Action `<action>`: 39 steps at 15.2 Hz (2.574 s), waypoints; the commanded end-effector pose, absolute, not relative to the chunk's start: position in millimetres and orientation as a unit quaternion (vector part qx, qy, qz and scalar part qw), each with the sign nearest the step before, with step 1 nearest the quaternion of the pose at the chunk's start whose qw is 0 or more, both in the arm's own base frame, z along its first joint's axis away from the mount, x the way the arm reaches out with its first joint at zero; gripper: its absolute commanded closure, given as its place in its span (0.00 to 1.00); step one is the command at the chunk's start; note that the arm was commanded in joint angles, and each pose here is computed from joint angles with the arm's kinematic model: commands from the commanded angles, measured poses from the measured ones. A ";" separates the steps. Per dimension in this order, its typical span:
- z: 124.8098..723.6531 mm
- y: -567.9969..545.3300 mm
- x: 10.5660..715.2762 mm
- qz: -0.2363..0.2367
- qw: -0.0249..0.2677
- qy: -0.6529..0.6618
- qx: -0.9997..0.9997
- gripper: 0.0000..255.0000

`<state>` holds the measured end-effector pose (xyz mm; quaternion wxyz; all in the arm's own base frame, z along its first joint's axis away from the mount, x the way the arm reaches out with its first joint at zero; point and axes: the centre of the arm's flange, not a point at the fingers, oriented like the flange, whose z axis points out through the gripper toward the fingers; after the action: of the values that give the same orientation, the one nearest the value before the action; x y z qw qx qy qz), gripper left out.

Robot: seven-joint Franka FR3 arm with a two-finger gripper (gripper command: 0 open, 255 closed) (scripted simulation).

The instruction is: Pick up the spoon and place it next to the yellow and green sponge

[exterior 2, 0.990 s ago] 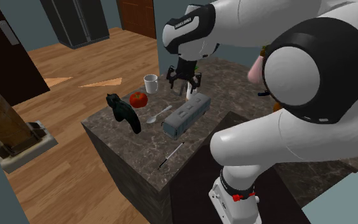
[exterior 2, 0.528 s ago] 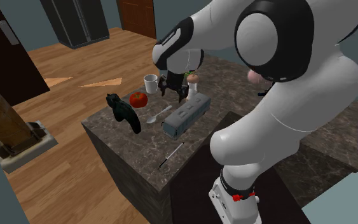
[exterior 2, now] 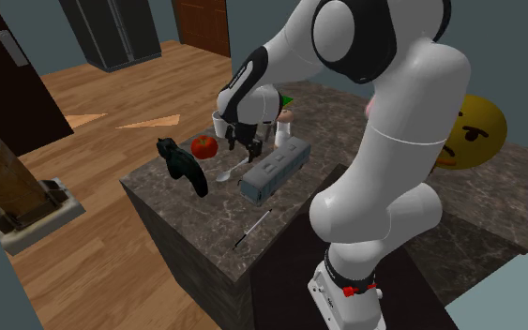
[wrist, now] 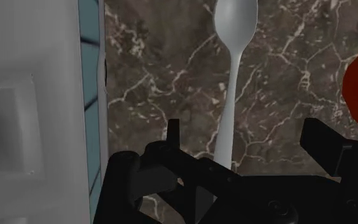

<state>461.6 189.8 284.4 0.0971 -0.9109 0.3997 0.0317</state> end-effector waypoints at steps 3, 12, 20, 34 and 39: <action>259.8 196.4 466.5 0.033 0.098 0.412 -0.905 0.00; 236.2 201.3 467.0 0.033 0.098 0.412 -0.905 0.00; 236.1 201.4 467.1 0.033 0.098 0.412 -0.905 1.00; 283.7 201.3 467.0 0.033 0.098 0.412 -0.905 1.00; 310.1 201.3 467.0 0.033 0.098 0.412 -0.905 1.00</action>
<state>466.5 201.0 305.2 0.0983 -0.9051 0.4122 0.0332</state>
